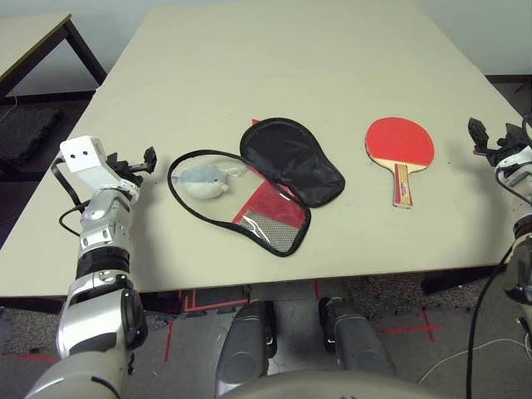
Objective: Store the ping-pong paddle in its case and zip it.
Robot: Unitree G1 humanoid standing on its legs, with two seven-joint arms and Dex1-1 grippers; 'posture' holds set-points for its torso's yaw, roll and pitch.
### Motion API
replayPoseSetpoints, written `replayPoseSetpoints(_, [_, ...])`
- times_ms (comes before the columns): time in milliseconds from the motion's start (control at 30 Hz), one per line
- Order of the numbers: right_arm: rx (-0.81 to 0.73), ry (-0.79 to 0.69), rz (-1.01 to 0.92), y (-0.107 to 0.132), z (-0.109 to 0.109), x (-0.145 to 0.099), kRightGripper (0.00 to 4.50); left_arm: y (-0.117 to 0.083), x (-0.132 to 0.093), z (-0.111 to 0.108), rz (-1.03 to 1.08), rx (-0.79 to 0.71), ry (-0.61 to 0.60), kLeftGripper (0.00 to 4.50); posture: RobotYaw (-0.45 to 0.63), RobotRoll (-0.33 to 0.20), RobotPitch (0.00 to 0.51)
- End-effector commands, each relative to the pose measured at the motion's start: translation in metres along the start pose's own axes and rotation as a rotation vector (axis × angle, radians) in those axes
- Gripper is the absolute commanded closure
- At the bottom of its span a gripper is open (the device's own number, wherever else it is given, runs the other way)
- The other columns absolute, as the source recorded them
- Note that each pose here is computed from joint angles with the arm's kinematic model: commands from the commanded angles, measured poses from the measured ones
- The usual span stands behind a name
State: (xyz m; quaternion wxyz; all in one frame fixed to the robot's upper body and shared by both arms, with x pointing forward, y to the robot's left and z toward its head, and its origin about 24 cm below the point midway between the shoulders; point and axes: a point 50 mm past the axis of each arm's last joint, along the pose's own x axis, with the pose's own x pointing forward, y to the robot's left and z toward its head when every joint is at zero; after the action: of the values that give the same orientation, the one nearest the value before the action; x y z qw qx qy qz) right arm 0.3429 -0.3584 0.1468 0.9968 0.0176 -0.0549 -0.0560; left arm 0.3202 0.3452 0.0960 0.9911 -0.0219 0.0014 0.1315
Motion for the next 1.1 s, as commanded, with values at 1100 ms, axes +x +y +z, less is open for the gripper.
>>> replayPoseSetpoints(1100, [0.038,0.280,0.154,0.104,0.042,-0.015,0.02,-0.150,0.005,0.148,-0.952,0.126,-0.072,0.00,-0.01,0.000,0.147])
